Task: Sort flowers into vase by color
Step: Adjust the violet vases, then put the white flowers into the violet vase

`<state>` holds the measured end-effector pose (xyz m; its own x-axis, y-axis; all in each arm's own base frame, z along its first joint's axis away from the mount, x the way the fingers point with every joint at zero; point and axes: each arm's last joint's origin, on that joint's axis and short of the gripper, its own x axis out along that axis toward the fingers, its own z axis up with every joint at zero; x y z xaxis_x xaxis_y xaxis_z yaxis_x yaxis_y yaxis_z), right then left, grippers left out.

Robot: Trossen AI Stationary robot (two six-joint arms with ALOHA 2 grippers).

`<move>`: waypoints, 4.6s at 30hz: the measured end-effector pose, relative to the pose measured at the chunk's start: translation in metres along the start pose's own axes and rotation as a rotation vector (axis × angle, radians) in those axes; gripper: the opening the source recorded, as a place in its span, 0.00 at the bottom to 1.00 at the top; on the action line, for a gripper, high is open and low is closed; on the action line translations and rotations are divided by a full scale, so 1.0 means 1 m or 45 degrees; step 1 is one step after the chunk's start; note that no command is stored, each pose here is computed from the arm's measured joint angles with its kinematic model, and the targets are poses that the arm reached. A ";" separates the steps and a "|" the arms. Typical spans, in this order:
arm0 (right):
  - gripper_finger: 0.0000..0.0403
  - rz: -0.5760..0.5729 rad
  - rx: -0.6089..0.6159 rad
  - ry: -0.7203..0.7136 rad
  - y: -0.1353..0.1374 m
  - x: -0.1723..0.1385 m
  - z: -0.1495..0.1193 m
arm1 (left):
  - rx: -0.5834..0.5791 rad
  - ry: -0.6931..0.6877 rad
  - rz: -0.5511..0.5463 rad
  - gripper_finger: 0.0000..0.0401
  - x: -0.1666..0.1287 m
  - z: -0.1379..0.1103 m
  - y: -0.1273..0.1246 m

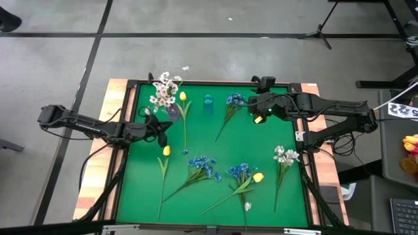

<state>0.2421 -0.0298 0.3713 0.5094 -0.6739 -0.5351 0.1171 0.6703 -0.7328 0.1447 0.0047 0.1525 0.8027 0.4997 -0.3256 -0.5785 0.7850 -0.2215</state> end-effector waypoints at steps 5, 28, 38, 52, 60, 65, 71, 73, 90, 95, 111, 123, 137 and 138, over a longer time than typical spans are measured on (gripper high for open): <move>0.39 0.000 0.000 0.000 0.000 0.000 0.000 | 0.023 0.010 -0.081 0.00 0.007 -0.001 -0.006; 0.39 -0.001 -0.007 0.002 0.000 0.000 0.000 | -0.037 -0.022 0.255 0.00 0.036 -0.010 0.009; 0.39 0.000 -0.008 0.002 0.000 0.000 0.000 | -0.028 -0.014 0.363 0.00 0.042 -0.010 0.021; 0.39 0.001 -0.011 0.003 0.000 0.000 0.000 | -0.007 0.054 0.462 0.00 0.042 -0.015 0.030; 0.39 0.005 -0.017 0.009 0.000 0.000 -0.001 | 0.029 0.058 0.508 0.00 0.041 -0.016 0.032; 0.39 0.006 -0.018 0.009 0.000 0.000 -0.001 | 0.009 0.064 0.580 0.00 0.040 -0.019 0.034; 0.39 0.033 -0.020 -0.001 0.001 0.000 -0.001 | -0.041 0.087 0.627 0.00 0.038 -0.023 0.037; 0.39 0.042 -0.028 0.005 0.002 0.000 -0.002 | -0.059 0.082 0.612 0.00 0.037 -0.024 0.035; 0.39 0.046 -0.030 0.013 0.002 0.000 -0.002 | -0.001 -0.143 0.367 0.00 0.025 0.010 -0.001; 0.39 0.050 -0.035 0.020 0.002 0.000 -0.003 | 0.014 -0.225 0.333 0.00 0.016 0.025 -0.002; 0.39 0.056 -0.046 0.035 0.003 0.000 -0.004 | 0.194 -0.310 -0.095 0.00 -0.028 0.030 -0.034; 0.39 0.056 -0.044 0.034 0.003 0.000 -0.004 | 0.233 -0.146 -0.518 0.00 -0.044 0.008 -0.061; 0.39 0.261 0.003 0.049 0.010 -0.001 -0.010 | 0.151 -0.109 -0.711 0.00 -0.016 0.005 -0.116; 0.39 0.332 0.029 0.076 0.013 -0.002 -0.013 | 0.165 -0.110 -0.704 0.00 -0.013 0.006 -0.120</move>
<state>0.2312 -0.0241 0.3573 0.4736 -0.4942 -0.7290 0.0083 0.8302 -0.5574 0.2045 -0.0940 0.1890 0.9929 0.0262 -0.1158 -0.0514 0.9739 -0.2212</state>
